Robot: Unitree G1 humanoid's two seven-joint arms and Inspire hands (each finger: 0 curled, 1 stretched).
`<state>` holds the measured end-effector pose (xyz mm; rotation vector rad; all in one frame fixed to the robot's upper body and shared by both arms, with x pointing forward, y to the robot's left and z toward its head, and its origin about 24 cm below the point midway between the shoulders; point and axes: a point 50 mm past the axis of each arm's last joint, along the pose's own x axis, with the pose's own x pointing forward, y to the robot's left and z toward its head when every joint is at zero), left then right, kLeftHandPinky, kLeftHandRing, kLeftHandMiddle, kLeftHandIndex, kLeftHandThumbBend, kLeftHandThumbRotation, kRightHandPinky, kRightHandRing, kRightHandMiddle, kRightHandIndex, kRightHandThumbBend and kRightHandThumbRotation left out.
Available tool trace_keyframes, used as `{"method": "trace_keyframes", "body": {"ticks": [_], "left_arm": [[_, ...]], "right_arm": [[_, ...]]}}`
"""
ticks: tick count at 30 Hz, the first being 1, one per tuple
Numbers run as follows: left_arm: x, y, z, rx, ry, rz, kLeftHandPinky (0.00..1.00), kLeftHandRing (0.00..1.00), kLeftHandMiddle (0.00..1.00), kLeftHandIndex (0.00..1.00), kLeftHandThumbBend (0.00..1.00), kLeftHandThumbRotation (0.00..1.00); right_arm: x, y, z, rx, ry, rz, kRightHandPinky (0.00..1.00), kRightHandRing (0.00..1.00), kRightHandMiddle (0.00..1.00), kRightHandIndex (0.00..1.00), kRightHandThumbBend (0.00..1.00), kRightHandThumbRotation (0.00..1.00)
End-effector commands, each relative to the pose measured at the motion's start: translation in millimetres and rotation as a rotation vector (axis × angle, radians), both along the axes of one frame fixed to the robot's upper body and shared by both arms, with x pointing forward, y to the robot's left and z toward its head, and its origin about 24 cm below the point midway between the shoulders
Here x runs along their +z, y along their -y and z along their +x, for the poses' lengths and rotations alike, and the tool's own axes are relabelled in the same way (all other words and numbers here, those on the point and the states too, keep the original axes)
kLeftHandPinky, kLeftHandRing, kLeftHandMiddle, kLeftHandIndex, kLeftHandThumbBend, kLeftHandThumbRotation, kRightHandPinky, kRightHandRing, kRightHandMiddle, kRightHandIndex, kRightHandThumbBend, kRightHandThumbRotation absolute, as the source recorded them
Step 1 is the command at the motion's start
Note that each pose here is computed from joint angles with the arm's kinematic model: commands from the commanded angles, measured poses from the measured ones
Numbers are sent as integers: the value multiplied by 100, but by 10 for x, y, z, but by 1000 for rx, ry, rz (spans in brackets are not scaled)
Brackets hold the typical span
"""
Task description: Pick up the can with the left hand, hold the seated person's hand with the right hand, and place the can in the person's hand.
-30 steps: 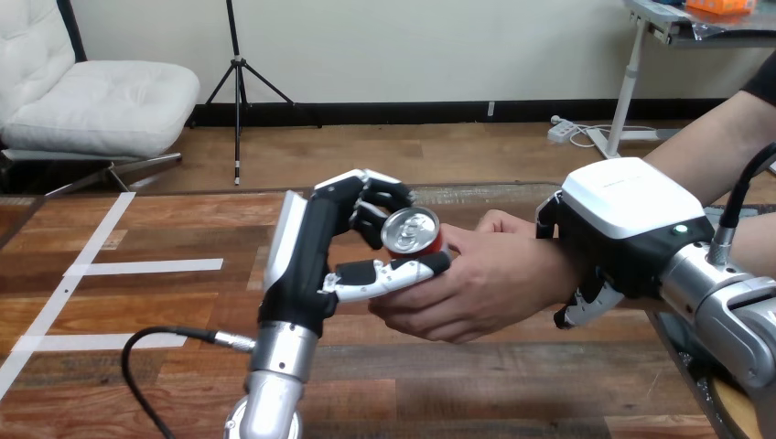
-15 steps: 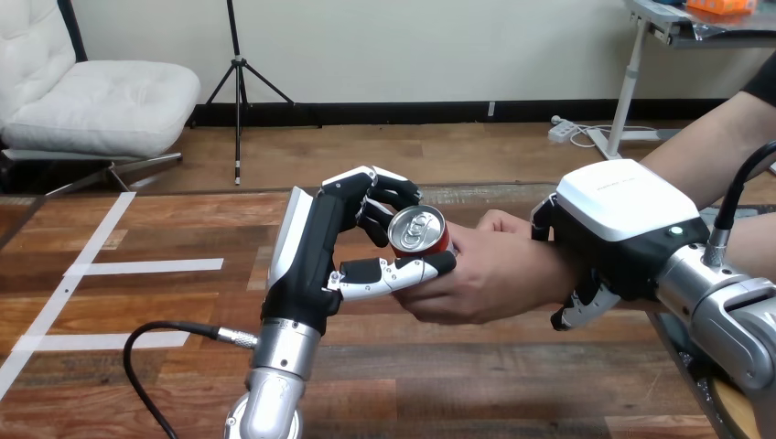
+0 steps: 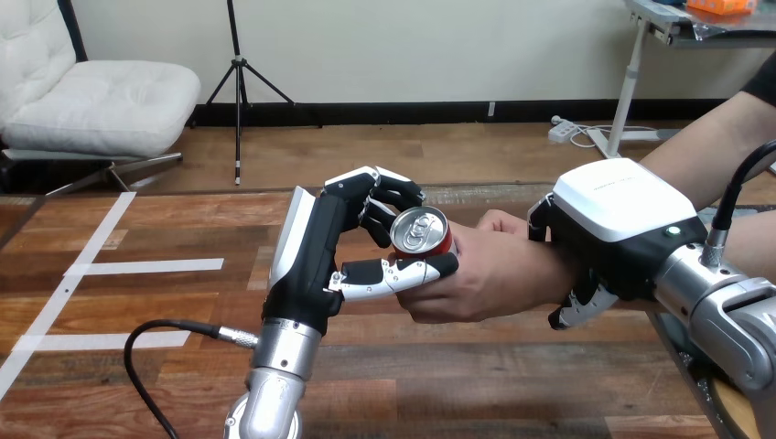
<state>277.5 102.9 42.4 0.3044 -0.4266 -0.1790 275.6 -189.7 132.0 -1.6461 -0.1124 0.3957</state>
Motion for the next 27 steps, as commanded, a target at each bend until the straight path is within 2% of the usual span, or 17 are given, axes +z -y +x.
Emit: {"method": "trace_keyframes", "body": {"ticks": [1,10,21,27], "left_arm": [[322,95,90,-50,147,-19,35,40,46,52,68,0],[320,107,68,-63,151,-23,35,40,46,52,68,0],[300,98,57,-63,148,-14,35,40,47,52,68,0],[296,94,57,-58,147,-6,35,40,47,52,68,0]], "right_arm": [[171,-62,73,19,91,19,34,41,48,50,82,0],[175,-56,70,8,75,3,37,44,51,51,83,0],[170,-42,62,-12,58,-8,53,62,67,65,85,0],[163,-34,63,-15,48,-5,59,66,70,68,85,0]]}}
